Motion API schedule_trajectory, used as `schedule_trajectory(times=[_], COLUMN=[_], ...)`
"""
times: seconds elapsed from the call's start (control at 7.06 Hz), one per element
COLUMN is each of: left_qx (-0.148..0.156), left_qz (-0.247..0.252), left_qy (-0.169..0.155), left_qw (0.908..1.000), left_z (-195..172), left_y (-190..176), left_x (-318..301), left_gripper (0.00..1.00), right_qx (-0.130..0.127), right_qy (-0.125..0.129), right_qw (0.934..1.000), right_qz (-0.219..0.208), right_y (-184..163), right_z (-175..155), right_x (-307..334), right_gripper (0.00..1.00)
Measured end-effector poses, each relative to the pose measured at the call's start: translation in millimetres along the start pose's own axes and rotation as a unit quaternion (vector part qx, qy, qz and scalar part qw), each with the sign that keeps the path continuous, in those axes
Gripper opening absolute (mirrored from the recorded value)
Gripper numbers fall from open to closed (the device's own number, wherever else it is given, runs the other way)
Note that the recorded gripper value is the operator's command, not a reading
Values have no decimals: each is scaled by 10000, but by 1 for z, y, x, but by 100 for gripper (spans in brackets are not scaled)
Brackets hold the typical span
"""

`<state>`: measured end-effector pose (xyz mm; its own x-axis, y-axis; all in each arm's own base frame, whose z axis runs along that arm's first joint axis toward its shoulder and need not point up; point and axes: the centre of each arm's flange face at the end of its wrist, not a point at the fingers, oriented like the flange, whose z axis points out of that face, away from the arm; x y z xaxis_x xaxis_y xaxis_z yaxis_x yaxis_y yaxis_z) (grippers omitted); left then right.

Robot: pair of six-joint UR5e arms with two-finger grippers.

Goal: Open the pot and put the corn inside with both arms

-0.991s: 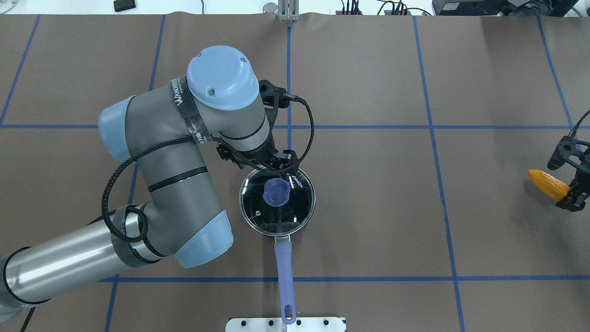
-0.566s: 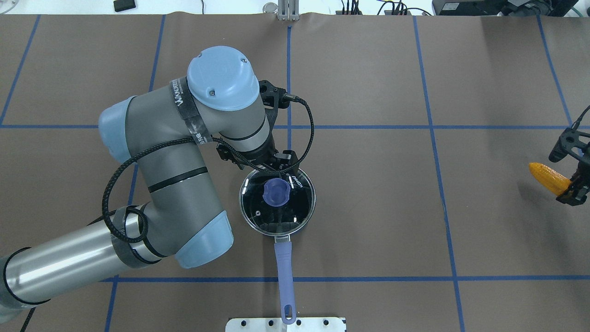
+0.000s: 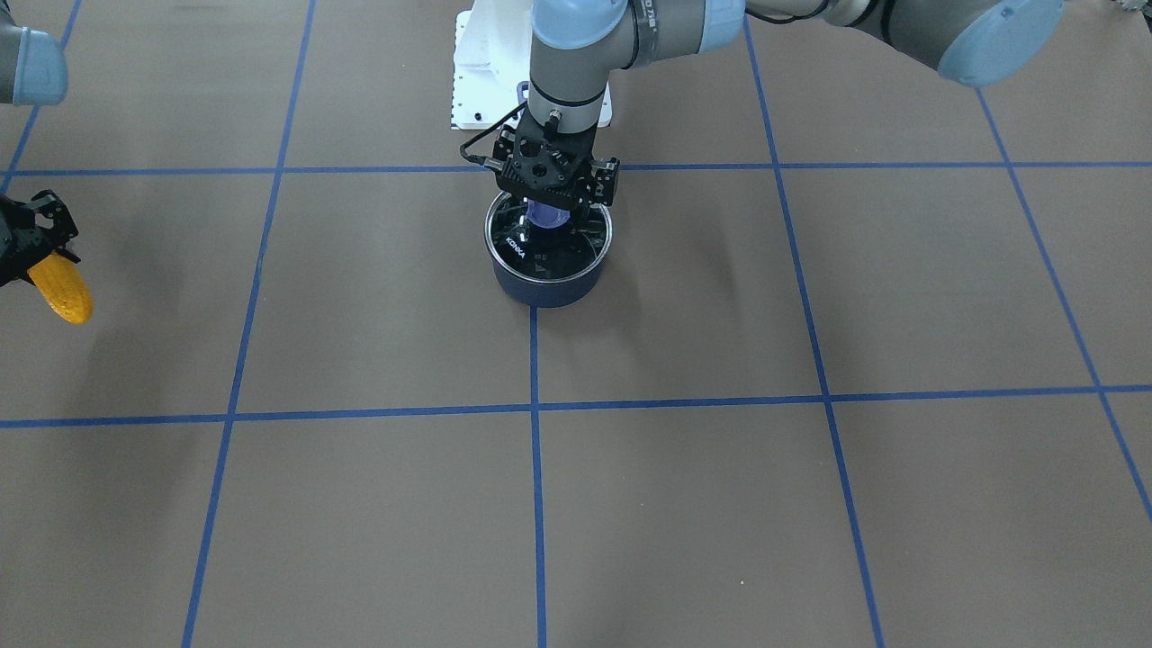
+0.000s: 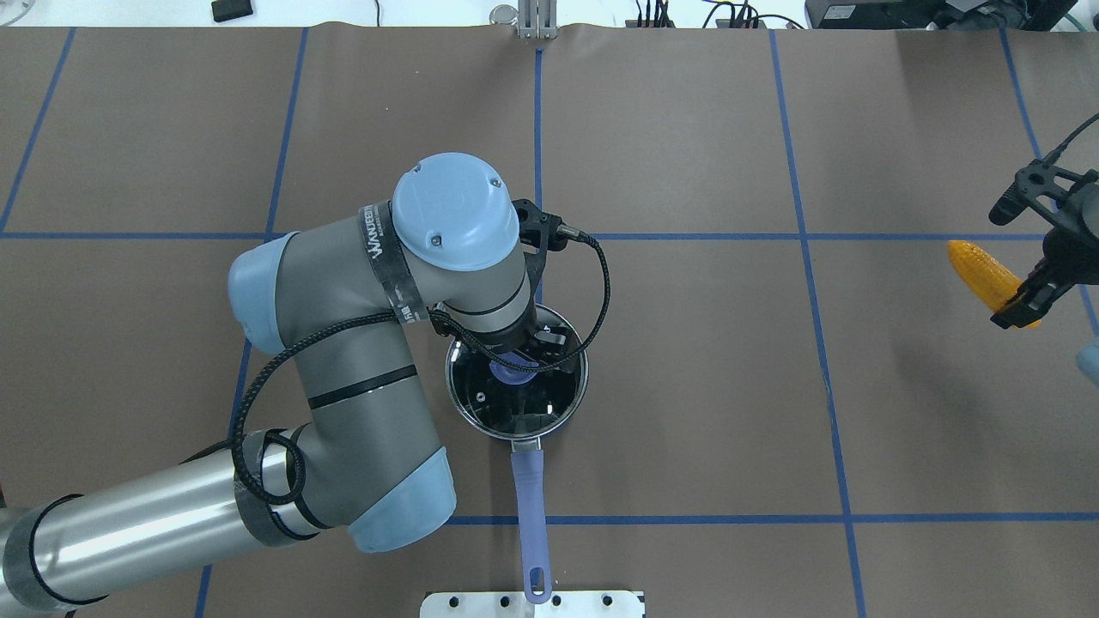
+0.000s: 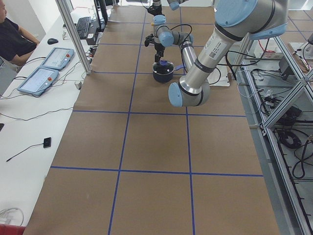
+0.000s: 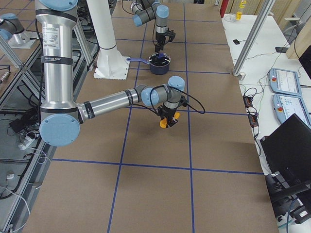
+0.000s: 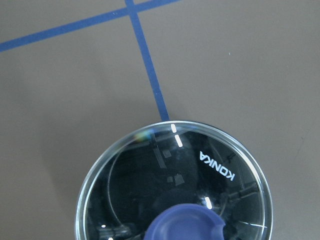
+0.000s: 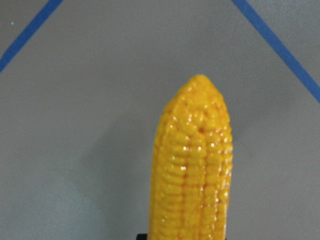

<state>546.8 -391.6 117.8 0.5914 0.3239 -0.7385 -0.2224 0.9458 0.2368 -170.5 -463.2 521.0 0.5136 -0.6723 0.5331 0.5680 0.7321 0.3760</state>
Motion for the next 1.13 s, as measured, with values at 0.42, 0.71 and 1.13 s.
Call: schedule_trajectory(times=[0.42, 0.71, 1.13], left_qx=[3, 1, -12], left_qz=[33, 22, -49], left_qy=[51, 44, 23], left_qw=[10000, 10000, 10000], left_z=[8, 9, 11], left_y=[1, 0, 0], left_x=[3, 3, 2], left_gripper=[84, 75, 66], right_qx=[68, 73, 74], right_qy=[-41, -39, -37], right_qw=[9999, 9999, 9999], right_qz=[111, 112, 109], right_y=[-9, -9, -10], right_z=[-5, -6, -6], right_x=[-3, -4, -4], right_gripper=[23, 23, 23])
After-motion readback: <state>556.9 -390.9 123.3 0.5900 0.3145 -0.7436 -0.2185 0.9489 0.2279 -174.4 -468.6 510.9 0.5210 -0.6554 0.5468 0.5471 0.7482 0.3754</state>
